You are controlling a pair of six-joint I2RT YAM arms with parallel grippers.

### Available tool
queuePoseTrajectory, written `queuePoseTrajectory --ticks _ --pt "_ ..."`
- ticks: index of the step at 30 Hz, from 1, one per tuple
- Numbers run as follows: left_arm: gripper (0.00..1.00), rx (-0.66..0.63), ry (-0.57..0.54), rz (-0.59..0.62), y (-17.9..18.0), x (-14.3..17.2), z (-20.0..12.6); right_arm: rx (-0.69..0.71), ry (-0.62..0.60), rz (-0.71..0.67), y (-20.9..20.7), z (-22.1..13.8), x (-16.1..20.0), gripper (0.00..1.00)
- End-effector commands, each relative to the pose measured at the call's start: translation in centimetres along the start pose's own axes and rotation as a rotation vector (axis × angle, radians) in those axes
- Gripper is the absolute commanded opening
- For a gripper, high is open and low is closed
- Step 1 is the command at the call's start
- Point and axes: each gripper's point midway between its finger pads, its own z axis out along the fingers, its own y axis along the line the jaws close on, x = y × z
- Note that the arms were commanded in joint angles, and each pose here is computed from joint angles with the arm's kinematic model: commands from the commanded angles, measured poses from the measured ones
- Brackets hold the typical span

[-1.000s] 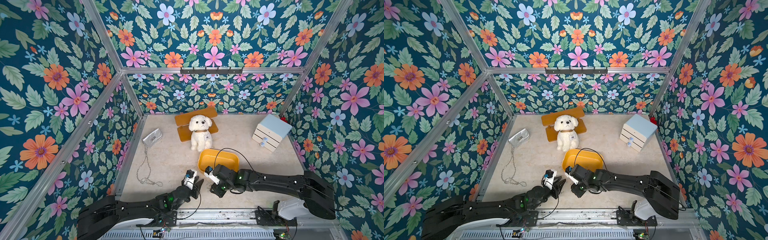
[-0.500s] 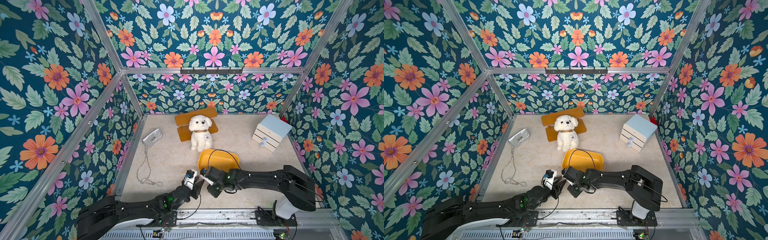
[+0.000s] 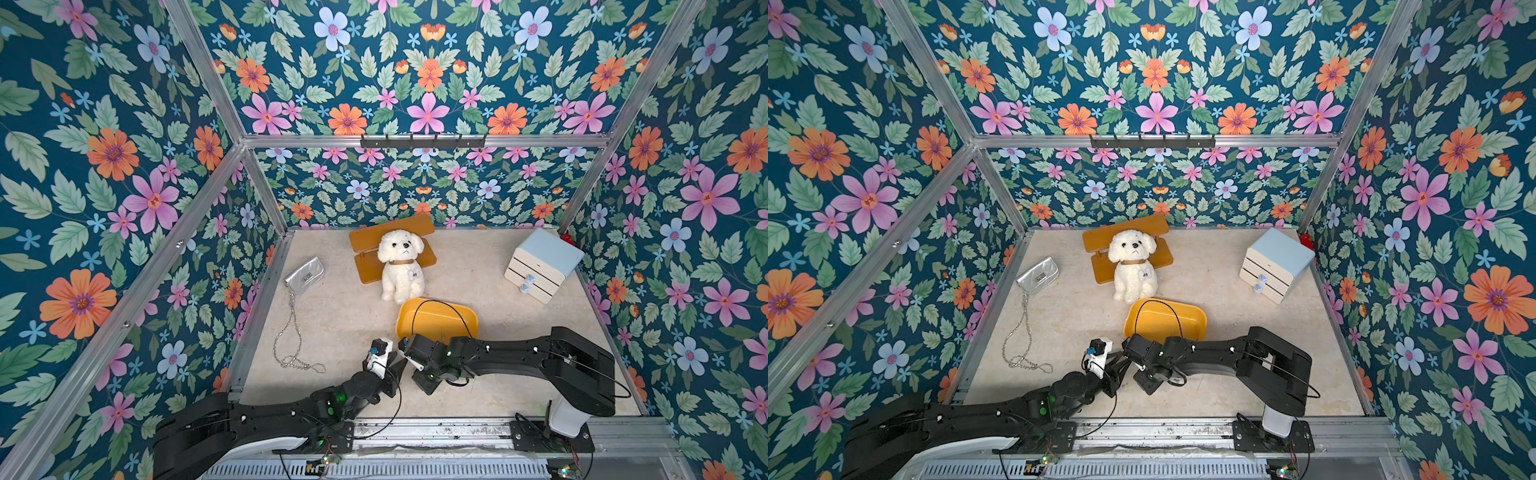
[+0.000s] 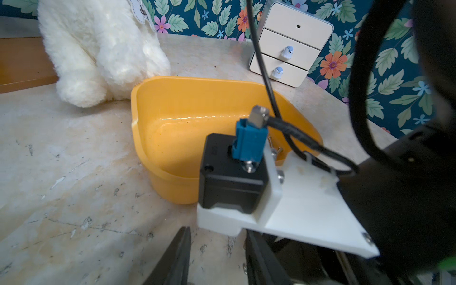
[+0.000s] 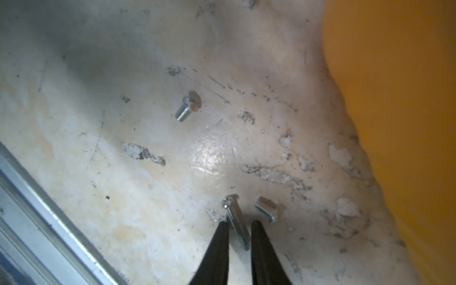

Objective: Put the screws on the desktop into the storage box
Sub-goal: Pick up the screw from the center of the board.

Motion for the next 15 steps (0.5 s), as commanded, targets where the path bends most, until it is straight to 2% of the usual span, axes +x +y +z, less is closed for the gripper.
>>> queuePoseTrajectory --ticks 1,7,15 --pt "0.43 -0.026 0.001 -0.007 0.8 0.5 -0.2 0.04 0.07 -0.004 -0.7 0.5 2.2 0.18" --pt "0.43 -0.059 0.008 -0.008 1.4 0.8 -0.1 0.082 0.092 0.012 -1.3 0.7 2.8 0.08" --pt "0.43 -0.061 0.022 0.002 1.2 1.0 0.3 0.034 -0.009 0.031 -0.7 -2.2 1.4 0.07"
